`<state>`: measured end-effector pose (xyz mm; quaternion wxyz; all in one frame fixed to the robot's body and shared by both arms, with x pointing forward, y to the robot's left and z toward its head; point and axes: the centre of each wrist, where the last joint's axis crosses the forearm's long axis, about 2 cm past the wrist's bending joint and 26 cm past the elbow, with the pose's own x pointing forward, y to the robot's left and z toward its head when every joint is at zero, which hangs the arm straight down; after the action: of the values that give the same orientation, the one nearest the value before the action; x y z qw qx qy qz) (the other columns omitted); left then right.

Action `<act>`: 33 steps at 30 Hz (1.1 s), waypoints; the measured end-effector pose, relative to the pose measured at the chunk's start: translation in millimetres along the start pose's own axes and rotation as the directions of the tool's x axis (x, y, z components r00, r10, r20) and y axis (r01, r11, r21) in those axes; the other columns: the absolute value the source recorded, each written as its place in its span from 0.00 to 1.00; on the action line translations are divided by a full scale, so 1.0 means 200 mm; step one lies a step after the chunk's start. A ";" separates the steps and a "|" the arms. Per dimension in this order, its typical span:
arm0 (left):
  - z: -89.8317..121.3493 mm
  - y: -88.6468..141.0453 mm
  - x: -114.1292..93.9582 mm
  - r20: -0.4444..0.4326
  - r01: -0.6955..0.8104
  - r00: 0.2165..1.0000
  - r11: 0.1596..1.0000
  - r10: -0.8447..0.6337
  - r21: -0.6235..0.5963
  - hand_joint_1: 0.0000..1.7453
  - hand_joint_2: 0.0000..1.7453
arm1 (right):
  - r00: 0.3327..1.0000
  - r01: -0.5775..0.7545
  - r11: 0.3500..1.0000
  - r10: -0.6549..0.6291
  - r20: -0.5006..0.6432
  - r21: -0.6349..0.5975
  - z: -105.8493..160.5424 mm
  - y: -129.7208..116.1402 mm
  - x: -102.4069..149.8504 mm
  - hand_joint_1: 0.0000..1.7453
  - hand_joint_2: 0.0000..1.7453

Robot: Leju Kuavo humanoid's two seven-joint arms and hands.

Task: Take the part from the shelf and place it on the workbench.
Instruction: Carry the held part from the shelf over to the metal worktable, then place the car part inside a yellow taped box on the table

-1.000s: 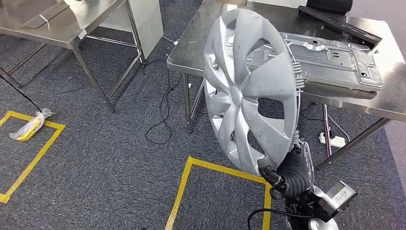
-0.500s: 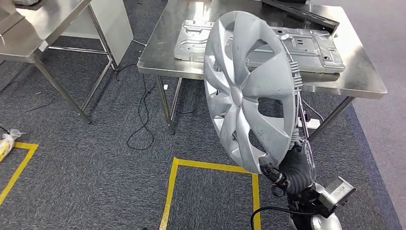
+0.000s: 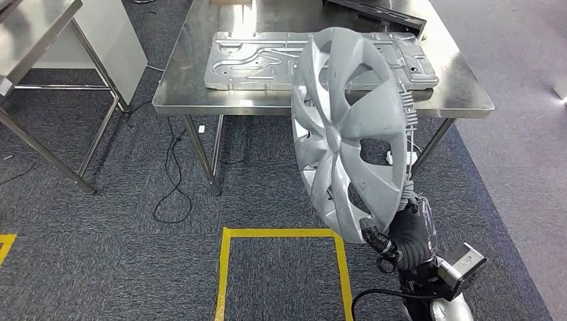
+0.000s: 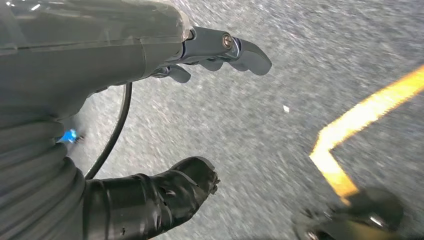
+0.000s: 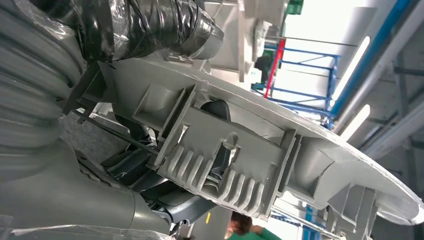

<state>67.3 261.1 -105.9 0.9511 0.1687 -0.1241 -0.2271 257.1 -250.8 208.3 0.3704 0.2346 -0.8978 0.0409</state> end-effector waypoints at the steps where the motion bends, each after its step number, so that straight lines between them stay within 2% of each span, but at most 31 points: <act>1: 0.00 0.00 0.00 -0.004 0.002 1.000 1.000 -0.002 0.001 0.00 1.00 | 1.000 -0.001 1.000 0.001 -0.003 -0.001 0.01 0.00 0.00 1.00 1.00; 33: 0.00 0.01 -0.03 -0.009 0.009 1.000 1.000 -0.009 -0.007 0.00 1.00 | 0.999 -0.039 0.999 0.039 -0.022 0.013 0.03 -0.01 -0.04 1.00 1.00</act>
<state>62.3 265.4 -107.0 0.9512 0.1668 -0.1183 -0.2310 258.1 -250.4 198.4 0.3779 0.2189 -0.8978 0.0562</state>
